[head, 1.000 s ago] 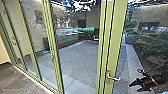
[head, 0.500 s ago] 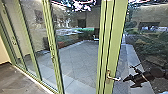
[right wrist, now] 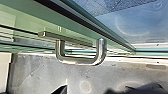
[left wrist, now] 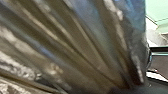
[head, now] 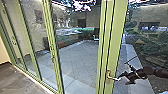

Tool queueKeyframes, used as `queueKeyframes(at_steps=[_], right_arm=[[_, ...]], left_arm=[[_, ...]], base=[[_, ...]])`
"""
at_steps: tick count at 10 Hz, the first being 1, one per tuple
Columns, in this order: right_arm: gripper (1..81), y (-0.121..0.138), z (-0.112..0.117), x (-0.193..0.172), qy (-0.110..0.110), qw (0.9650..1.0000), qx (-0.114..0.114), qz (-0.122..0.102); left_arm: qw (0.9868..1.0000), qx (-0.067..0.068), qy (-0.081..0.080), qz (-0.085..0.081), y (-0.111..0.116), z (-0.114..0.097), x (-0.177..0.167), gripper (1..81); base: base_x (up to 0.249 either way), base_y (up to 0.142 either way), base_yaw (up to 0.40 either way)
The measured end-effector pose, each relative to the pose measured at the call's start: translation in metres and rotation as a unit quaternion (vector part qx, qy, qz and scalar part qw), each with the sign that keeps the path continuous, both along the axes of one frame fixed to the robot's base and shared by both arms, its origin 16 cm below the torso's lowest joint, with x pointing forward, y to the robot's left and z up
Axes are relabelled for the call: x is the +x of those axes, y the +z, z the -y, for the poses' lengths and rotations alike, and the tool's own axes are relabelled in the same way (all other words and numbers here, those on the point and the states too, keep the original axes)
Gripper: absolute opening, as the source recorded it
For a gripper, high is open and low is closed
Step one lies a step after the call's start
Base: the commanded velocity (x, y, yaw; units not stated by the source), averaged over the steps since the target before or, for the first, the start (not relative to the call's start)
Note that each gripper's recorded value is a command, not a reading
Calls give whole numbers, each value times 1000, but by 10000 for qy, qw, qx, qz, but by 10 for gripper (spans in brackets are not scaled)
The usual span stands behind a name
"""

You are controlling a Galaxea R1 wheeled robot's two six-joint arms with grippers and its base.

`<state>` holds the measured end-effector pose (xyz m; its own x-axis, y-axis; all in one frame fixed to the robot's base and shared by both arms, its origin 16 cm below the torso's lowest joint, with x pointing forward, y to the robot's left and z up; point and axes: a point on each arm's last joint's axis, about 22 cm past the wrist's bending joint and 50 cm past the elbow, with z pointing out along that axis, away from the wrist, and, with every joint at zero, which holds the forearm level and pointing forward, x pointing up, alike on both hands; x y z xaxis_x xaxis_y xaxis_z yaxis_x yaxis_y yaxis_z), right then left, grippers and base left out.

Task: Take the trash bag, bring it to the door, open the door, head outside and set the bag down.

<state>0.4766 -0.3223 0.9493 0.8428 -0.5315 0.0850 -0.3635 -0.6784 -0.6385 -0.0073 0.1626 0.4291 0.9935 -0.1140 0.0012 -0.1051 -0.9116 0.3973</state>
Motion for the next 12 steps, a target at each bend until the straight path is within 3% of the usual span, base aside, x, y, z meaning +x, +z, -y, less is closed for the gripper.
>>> queueKeyframes(at_steps=[3, 5, 7, 12], right_arm=[[811, -3, 8, 28, -529, 9984, 173, 50], [811, -8, 1, 46, -726, 9971, 221, -14], [811, -30, -9, 54, -881, 9955, 258, -215], [811, -67, -7, 55, -1233, 9893, 241, -746]], left_arm=[[10000, 5, 44, -20, 0, -1, 0, 10], [10000, 6, 46, -26, 0, -1, 0, 10], [10000, 9, 48, -25, 0, -1, 0, 10], [10000, 7, 48, -33, 0, -1, 0, 10]], base=[[0, 0, 0], [0, 0, 0], [0, 0, 0], [0, 0, 0]])
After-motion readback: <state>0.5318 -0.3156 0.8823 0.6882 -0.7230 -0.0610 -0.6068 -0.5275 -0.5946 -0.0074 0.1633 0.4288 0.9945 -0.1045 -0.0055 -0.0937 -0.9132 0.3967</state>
